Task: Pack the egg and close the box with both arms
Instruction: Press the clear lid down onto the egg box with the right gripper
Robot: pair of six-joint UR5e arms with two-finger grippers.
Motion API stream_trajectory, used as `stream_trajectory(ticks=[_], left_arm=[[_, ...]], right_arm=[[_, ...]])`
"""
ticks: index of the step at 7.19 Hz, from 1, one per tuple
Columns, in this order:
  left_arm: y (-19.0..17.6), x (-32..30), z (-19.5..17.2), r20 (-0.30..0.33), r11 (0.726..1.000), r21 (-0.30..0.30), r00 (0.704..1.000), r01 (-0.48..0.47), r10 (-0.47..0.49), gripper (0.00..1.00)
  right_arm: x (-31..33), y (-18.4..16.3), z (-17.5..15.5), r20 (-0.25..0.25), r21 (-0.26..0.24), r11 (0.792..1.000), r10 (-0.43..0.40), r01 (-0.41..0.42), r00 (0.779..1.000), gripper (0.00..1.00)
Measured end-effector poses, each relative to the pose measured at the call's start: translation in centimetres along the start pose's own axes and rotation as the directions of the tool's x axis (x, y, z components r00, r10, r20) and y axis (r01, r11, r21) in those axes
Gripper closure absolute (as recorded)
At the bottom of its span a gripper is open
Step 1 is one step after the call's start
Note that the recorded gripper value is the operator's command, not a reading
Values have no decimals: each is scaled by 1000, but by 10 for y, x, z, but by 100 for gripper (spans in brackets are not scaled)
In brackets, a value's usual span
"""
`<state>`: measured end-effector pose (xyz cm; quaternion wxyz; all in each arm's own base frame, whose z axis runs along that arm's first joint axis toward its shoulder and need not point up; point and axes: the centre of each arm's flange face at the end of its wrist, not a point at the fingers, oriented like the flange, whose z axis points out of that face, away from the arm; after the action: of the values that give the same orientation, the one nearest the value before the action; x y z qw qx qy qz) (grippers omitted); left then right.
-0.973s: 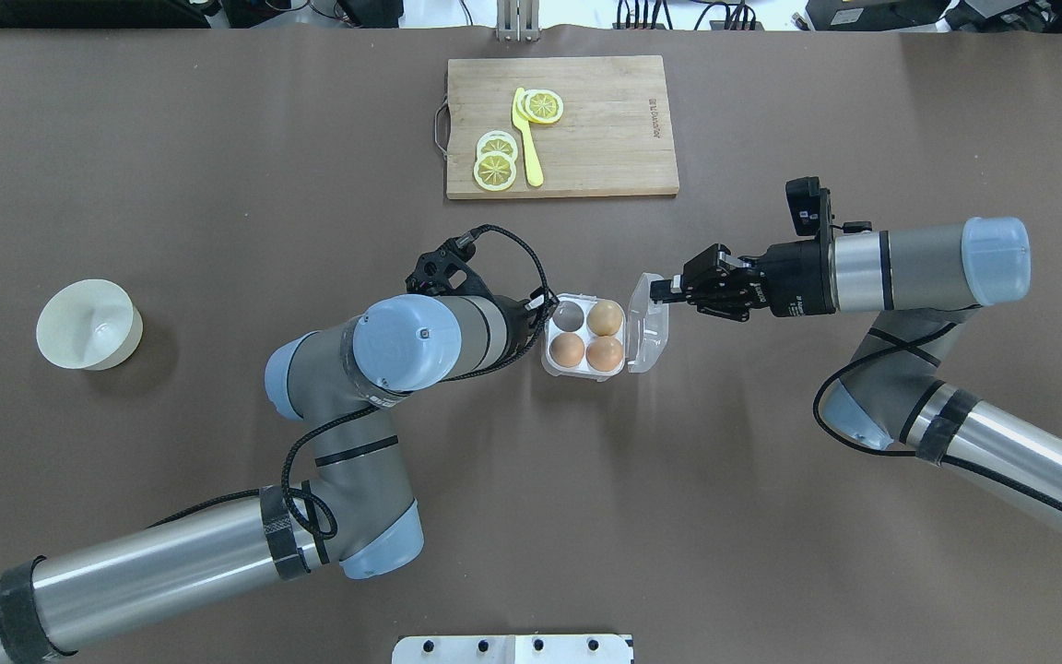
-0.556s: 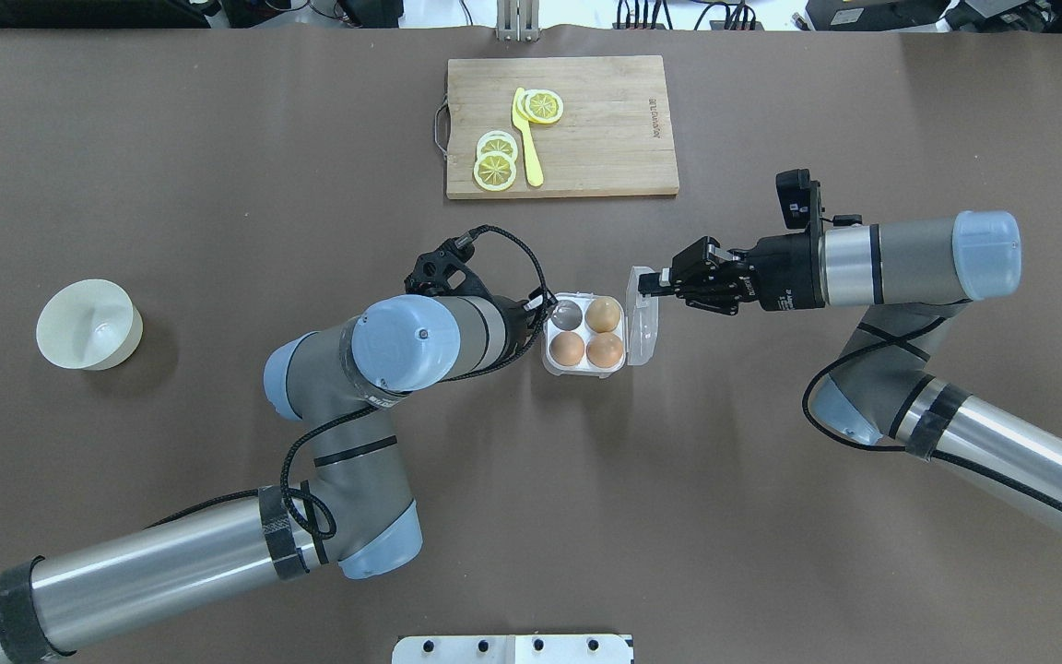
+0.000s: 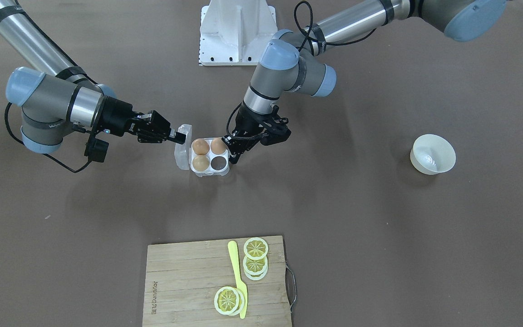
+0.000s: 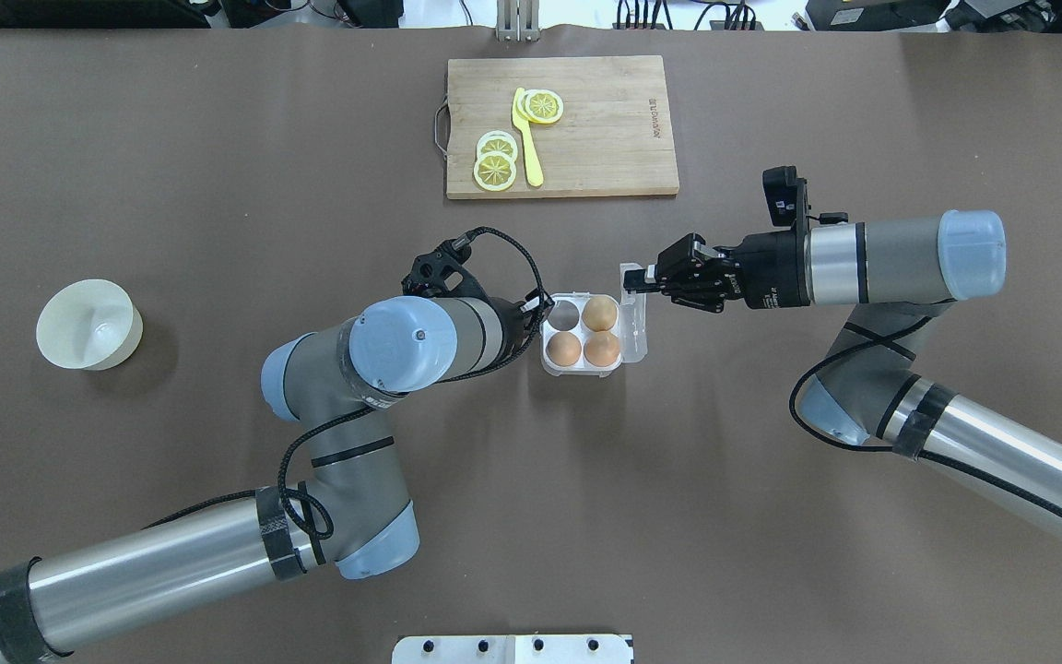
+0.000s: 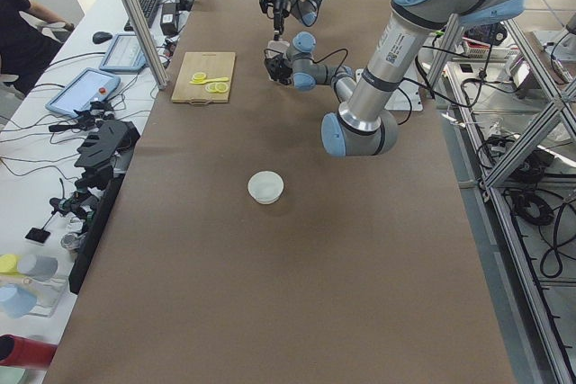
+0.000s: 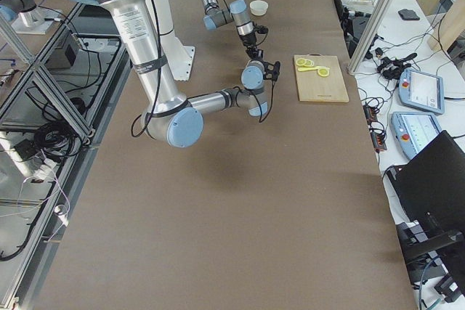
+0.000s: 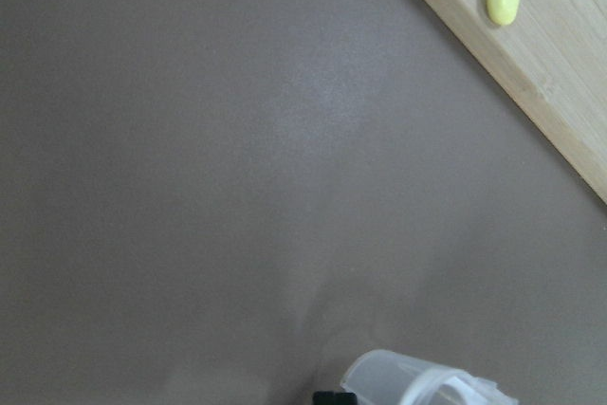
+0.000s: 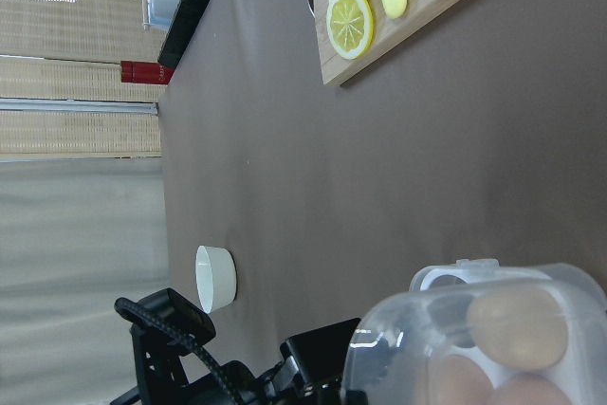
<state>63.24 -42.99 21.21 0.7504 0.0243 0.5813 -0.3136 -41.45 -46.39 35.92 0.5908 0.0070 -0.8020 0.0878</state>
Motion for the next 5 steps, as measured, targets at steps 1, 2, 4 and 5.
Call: stream_trajectory(ticks=[1, 2, 4, 5], left_arm=[[0, -1, 0, 1, 1000, 1, 1000, 0, 0, 100], [-1, -1, 1, 3, 1000, 1, 1000, 0, 0, 100], [-1, -2, 1, 3, 1000, 1, 1000, 0, 0, 100], [-1, -1, 0, 2, 1000, 1, 1000, 0, 0, 100]], right_arm=[[0, 5, 7, 5, 5, 1000, 3, -3, 1000, 98], [0, 10, 15, 10, 8, 1000, 7, -7, 1000, 98], [-1, 15, 23, 14, 9, 1000, 11, -11, 1000, 86], [-1, 16, 25, 16, 8, 1000, 10, -11, 1000, 82]])
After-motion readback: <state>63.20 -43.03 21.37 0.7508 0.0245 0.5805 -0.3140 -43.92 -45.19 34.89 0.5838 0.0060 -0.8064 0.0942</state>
